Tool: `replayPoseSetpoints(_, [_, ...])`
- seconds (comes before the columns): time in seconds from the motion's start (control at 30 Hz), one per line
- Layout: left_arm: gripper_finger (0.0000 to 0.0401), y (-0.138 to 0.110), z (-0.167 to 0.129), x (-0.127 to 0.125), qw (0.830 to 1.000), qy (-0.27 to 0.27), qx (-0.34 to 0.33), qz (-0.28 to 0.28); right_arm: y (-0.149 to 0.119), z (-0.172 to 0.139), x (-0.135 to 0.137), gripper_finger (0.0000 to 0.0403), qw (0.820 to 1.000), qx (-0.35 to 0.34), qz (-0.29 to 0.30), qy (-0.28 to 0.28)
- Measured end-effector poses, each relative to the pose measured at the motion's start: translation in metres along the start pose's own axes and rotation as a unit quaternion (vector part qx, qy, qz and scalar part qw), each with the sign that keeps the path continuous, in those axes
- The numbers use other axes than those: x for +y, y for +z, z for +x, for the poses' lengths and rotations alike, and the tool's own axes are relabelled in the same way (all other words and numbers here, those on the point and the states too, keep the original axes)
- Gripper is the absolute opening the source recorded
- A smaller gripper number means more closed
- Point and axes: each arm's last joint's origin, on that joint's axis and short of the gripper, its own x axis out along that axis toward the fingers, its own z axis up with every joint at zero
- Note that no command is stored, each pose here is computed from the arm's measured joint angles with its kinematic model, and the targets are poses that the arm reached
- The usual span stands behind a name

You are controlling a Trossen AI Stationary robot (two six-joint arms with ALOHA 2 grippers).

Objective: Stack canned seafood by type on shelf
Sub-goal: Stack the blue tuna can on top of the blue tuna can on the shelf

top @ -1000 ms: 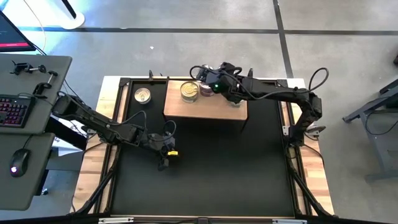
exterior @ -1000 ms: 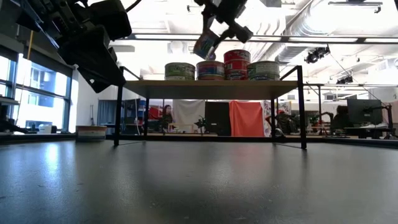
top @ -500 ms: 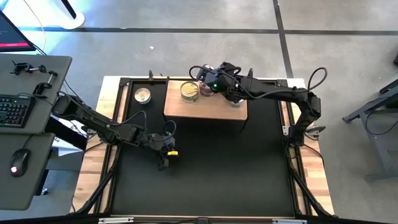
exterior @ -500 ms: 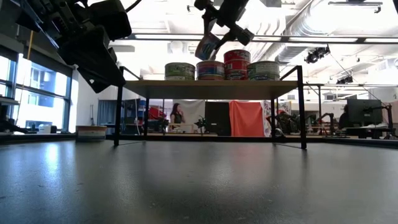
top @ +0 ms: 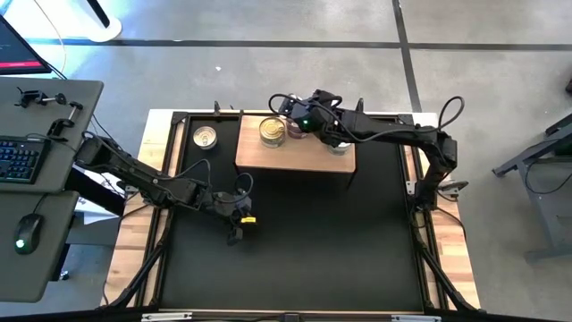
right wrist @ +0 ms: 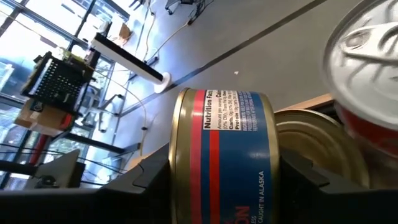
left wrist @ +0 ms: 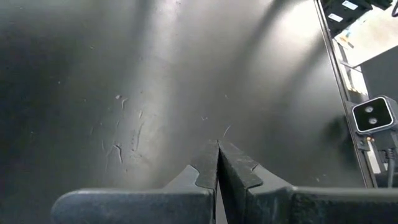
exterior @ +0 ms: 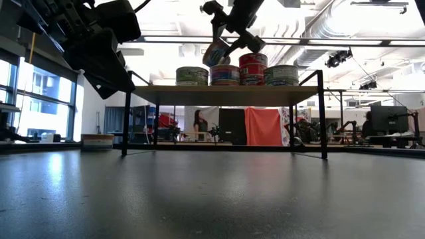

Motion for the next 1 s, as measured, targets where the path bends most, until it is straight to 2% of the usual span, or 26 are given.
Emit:
replayPoseSetpoints(0.3, [0.0,0.0,0.0,0.0,1.0,0.001,0.001,0.0,0.001,0.003,0.0,0.0202,1.0,-0.014,0.0,-0.003])
replayPoseSetpoints(0.67, [0.0,0.0,0.0,0.0,1.0,0.001,0.0,0.009,0.001,0.003,0.0,0.026,1.0,0.0,-0.011,0.0])
replayPoseSetpoints(0.87, [0.0,0.0,0.0,0.0,1.0,0.001,0.0,0.012,-0.002,0.002,-0.008,0.0275,0.999,0.018,-0.039,-0.03])
replayPoseSetpoints(1.0, [0.0,0.0,0.0,0.0,1.0,0.001,0.0,0.013,-0.003,0.002,-0.009,0.0275,0.999,0.027,-0.027,-0.036])
